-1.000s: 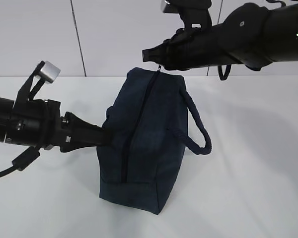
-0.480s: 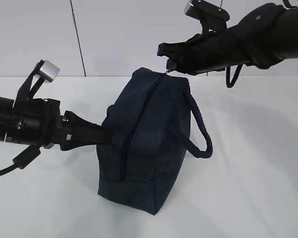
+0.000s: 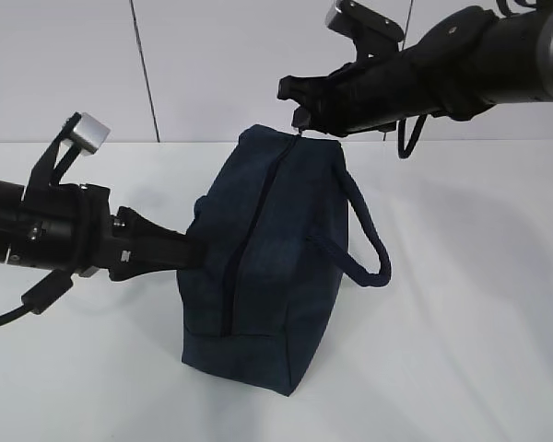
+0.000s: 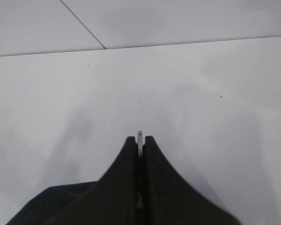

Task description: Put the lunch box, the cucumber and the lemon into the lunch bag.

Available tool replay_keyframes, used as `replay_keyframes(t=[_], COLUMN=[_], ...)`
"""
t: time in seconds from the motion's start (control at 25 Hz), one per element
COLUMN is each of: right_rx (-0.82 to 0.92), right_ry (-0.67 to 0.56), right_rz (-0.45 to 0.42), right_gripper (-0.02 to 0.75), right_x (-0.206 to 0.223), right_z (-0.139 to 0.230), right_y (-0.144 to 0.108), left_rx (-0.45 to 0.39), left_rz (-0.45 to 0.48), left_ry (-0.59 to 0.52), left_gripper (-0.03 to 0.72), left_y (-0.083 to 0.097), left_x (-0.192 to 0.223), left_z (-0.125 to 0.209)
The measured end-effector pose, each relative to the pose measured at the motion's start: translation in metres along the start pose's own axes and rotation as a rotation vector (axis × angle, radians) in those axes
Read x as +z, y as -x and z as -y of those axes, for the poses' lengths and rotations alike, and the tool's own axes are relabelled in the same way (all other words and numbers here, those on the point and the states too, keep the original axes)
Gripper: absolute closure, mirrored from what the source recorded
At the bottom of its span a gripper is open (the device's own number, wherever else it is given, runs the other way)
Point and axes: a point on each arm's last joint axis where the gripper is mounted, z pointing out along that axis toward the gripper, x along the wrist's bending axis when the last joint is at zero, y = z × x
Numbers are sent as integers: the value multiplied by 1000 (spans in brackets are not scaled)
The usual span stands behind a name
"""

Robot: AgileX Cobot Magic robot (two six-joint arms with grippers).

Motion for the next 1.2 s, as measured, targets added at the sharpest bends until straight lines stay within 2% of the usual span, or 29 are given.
replay_keyframes(t=[0.52, 0.8, 0.92, 1.12, 1.2], right_rx=[84, 58, 37, 21, 24], right_ry=[-43, -48, -49, -51, -57], right_rz=[6, -57, -84, -101, -112], right_gripper=[730, 730, 730, 730, 730], right_x=[17, 19, 18, 18, 17], right_z=[9, 9, 9, 9, 8], right_y=[20, 16, 15, 15, 18], left_rx=[0, -27, -42, -40, -24], left_rz=[-16, -21, -28, -55, -58], left_ry=[-4, 11, 15, 38, 64], left_gripper=[692, 668, 579, 326, 284], left_y=[-1, -2, -2, 5, 13], left_x=[0, 0, 0, -9, -16], left_z=[0, -1, -3, -10, -16])
